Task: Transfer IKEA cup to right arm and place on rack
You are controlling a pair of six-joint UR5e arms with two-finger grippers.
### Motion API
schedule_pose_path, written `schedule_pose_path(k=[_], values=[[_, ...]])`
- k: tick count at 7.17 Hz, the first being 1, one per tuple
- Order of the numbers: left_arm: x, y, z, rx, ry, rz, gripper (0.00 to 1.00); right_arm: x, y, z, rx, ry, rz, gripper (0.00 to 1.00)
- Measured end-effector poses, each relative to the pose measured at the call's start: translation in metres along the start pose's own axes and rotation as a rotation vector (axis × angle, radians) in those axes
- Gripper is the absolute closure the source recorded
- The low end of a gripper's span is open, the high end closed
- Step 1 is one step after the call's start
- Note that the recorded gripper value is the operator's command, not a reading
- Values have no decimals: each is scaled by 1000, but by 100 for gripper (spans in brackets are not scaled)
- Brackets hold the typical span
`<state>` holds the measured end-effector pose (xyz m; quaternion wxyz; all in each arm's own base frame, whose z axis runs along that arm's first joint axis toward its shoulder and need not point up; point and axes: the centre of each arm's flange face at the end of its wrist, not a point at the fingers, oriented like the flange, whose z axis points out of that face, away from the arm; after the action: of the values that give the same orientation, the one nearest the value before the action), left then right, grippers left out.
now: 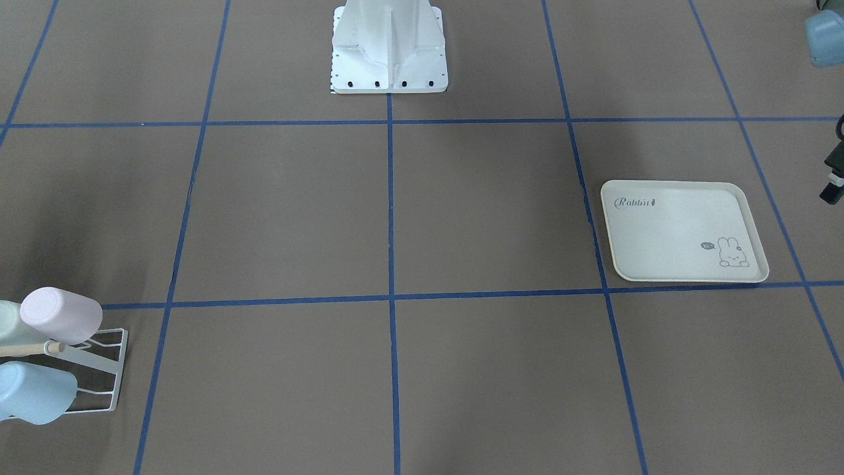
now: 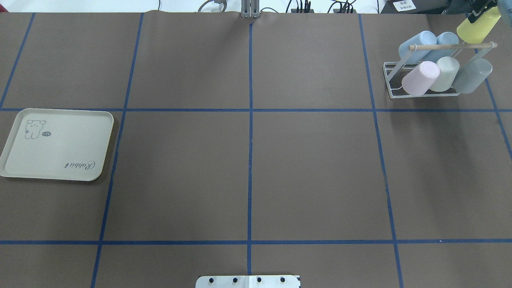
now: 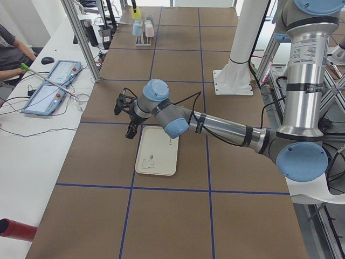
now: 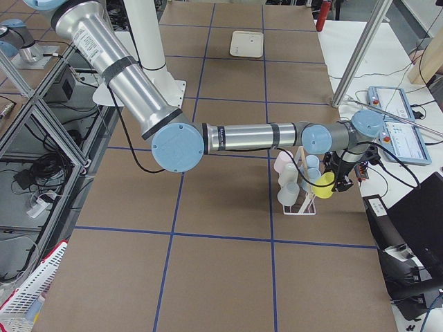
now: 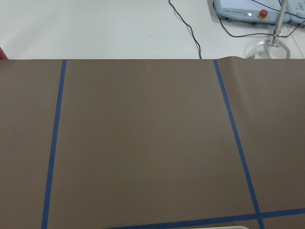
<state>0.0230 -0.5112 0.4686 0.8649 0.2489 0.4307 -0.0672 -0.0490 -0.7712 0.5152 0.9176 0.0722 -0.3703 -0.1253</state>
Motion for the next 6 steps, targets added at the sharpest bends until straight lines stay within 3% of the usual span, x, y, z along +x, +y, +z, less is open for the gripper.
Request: schedule_pose_path(k=[3,5,6], values=[[3,0,-4,4,3,0,0,-3,2,18,-27,-4,-3,65],[4,0,-4,5,4,-1,0,-6,3,28,-43,-6,-4,54],[4,-1,-4,5,4,-1,0,-7,3,32,-48,-4,-6,41]])
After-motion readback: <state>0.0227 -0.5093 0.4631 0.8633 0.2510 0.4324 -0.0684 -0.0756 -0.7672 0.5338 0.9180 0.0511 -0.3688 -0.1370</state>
